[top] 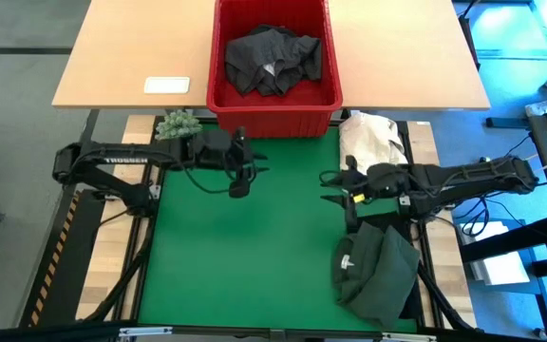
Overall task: Fold laundry
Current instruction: Fold the gray pants
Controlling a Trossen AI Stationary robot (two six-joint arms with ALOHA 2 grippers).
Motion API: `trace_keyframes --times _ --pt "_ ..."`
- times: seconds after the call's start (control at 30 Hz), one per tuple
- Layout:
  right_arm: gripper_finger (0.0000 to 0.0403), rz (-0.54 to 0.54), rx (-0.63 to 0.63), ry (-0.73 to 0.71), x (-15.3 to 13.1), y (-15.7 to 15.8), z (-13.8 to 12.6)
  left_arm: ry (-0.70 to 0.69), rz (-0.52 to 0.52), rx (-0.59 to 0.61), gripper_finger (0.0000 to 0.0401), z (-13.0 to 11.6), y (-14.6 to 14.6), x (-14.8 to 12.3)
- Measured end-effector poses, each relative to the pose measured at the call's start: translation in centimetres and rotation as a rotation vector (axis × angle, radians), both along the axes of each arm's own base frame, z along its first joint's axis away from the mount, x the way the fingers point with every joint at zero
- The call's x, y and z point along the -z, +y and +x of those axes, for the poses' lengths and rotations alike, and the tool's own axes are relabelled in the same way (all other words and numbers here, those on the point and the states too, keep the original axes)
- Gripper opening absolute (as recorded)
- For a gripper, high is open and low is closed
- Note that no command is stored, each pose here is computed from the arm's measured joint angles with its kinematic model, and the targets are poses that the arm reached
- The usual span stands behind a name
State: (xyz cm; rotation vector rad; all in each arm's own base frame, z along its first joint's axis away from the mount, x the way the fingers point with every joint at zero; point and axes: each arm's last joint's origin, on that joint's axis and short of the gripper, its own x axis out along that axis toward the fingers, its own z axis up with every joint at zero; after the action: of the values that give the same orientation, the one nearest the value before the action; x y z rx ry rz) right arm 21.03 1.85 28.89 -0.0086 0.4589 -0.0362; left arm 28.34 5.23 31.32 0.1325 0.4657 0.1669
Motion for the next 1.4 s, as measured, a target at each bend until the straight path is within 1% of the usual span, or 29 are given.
trace_keyframes --times 0.1,0.2,0.37,0.53,0.77,0.9,1.03,1.23,1.4 --pt "0.0159 -0.018 -0.007 -0.04 -0.4 -0.7 0.2 -0.015 0.006 0.005 0.0135 -0.2 1.4 -0.1" --pt "0.0159 -0.047 -0.005 -0.102 -0.9 -1.3 0.5 -0.026 0.029 -0.025 0.0135 -0.5 2.9 -0.3" --pt "0.0159 -0.099 0.054 -0.17 -1.6 -3.0 0.8 -0.033 0.033 -0.076 0.0135 -1.5 5.6 -0.3" --pt "0.0159 -0.115 0.147 -0.186 -1.7 -5.1 0.7 -0.024 0.039 -0.142 0.0135 -2.6 8.4 -0.1" --pt "0.0159 -0.134 0.289 -0.199 -1.7 -8.3 0.6 0.003 0.053 -0.271 0.0135 -3.4 12.8 1.3" --pt "0.0159 -0.144 0.296 -0.211 -1.6 -9.6 0.8 0.014 0.085 -0.296 0.0137 -4.0 14.7 2.0" --pt "0.0159 -0.128 0.275 -0.217 -1.3 -10.6 1.0 0.023 0.103 -0.298 0.0159 -4.6 15.6 2.1" --pt "0.0159 -0.118 0.26 -0.193 -0.4 -12.0 1.5 0.039 0.095 -0.312 0.0213 -5.2 16.3 2.3" --pt "0.0159 -0.122 0.246 -0.21 0.0 -12.8 2.2 0.07 0.139 -0.323 0.0248 -5.4 16.7 2.6"
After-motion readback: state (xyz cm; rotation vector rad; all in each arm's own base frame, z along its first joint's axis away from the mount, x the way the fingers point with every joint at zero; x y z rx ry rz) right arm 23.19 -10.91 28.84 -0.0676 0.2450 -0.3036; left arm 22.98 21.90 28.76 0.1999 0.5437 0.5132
